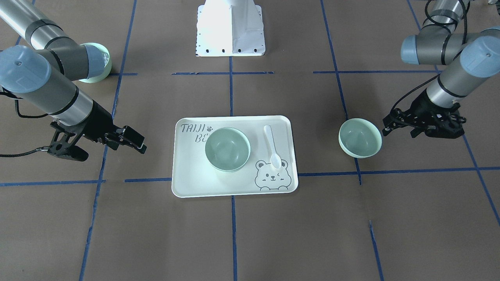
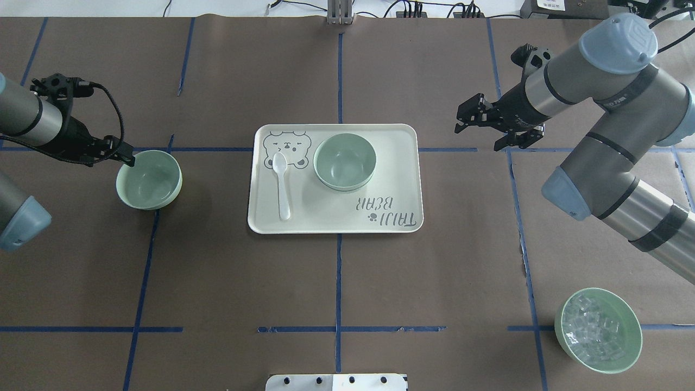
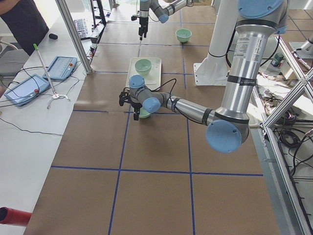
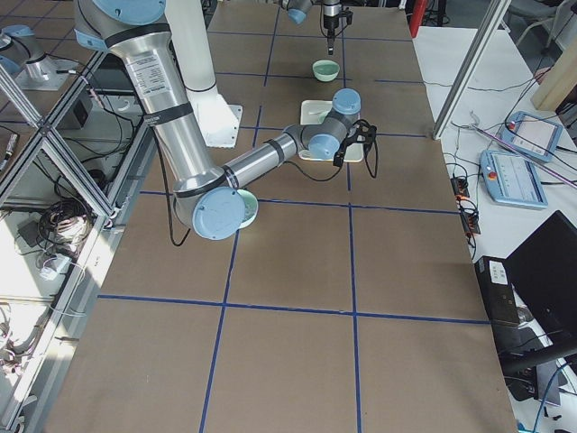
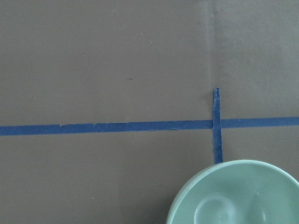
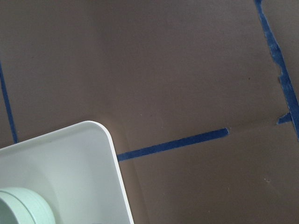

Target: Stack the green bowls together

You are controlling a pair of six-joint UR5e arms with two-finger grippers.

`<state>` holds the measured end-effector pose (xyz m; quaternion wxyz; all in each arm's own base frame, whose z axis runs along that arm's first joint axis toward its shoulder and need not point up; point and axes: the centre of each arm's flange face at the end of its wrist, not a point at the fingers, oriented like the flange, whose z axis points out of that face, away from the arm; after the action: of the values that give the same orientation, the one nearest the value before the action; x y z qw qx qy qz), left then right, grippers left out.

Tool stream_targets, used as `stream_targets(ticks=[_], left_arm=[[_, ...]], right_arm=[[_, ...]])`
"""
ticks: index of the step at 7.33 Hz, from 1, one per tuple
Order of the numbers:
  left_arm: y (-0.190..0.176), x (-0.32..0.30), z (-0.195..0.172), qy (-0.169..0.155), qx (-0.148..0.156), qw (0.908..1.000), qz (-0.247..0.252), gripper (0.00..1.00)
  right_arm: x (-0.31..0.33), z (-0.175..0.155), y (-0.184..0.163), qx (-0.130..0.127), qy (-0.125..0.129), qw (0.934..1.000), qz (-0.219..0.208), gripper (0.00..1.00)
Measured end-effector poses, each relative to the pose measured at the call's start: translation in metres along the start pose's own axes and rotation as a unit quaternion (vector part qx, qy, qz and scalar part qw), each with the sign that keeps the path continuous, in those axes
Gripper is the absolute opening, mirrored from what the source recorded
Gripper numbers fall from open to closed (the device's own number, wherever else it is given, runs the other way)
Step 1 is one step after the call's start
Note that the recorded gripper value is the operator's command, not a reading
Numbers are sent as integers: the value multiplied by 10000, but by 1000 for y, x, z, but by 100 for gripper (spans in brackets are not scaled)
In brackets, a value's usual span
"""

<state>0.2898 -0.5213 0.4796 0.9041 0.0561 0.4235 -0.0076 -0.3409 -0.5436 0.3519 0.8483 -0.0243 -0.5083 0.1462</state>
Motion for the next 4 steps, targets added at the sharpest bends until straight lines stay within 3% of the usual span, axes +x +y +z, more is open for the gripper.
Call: stream_targets(ticks=[1, 2, 4], left_arm=[[4, 8, 10, -70, -4, 10000, 13, 17], [7, 10, 16, -113, -20, 9999, 18, 1], [11, 5, 27, -199, -93, 9998, 0, 0]], right_arm=[[1, 0, 0, 1, 2, 10000, -2, 100], [1, 0, 0, 1, 2, 10000, -3, 100], [1, 0, 0, 1, 3, 10000, 0, 100]])
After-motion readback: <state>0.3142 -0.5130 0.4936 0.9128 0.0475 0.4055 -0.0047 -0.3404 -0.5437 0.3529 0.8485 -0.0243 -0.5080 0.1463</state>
